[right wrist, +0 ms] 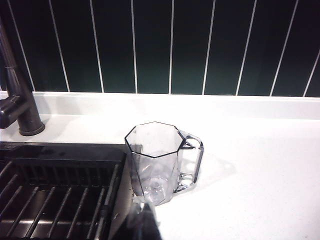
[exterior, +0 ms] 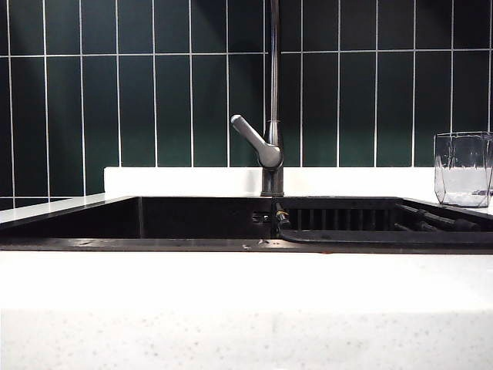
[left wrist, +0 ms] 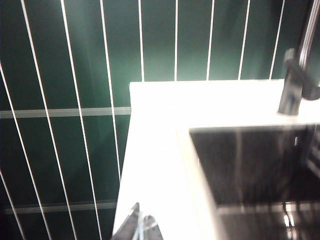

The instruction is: Pick up the mug next to the sink, go to the faucet to get some water, pour the water into the sink, and finally put the mug back to its place.

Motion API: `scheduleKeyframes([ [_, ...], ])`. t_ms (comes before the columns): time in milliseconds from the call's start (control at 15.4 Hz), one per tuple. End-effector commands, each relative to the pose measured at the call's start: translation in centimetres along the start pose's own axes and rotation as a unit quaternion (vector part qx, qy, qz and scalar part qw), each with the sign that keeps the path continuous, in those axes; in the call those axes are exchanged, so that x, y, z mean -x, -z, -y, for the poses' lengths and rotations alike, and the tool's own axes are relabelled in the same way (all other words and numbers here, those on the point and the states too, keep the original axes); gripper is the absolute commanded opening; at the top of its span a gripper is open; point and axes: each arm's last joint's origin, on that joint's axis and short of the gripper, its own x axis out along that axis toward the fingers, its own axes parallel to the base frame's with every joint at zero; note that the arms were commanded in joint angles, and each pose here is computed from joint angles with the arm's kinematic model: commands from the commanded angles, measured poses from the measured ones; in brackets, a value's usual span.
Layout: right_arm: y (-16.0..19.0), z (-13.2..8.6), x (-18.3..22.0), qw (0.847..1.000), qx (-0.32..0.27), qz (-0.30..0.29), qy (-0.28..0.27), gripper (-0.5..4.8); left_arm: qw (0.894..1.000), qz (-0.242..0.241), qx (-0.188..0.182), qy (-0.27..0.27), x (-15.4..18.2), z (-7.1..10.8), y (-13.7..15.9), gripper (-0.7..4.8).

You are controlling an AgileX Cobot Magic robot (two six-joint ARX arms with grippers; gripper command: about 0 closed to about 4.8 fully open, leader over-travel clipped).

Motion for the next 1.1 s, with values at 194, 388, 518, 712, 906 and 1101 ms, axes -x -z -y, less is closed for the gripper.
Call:
scheduleKeyframes([
  [194,-0.3,0.0,0.1,1.0,-0.002,0.011,0.001,-0.06,0.999,0.003,-0.024,-0.037,0.0,-0.2,-0.1,-0.06],
  [388,-0.3,0.0,0.1,1.0,-0.002,0.011,0.001,-0.06,0.999,0.002,-0.024,-0.046,0.0,-0.3,-0.1,0.22],
  [518,-0.3,0.0,0.1,1.0,-0.002,0.011,0.001,-0.06,0.999,0.001,-0.024,-0.044,0.0,-0.3,-0.1,0.22],
  [712,-0.3,0.0,0.1,1.0,-0.002,0.011,0.001,-0.06,0.999,0.001,-0.024,-0.044,0.0,-0.3,-0.1,0.22],
  [906,1.0,0.0,0.6,1.0,-0.002,0.016,0.001,-0.06,0.999,0.001,-0.024,-0.044,0.0,-0.3,-0.1,0.22],
  [1101,5.0,0.1,1.8,0.998,-0.002,0.069,0.011,-0.06,0.999,0.0,-0.024,-0.044,0.0,-0.3,-0.1,0.22],
])
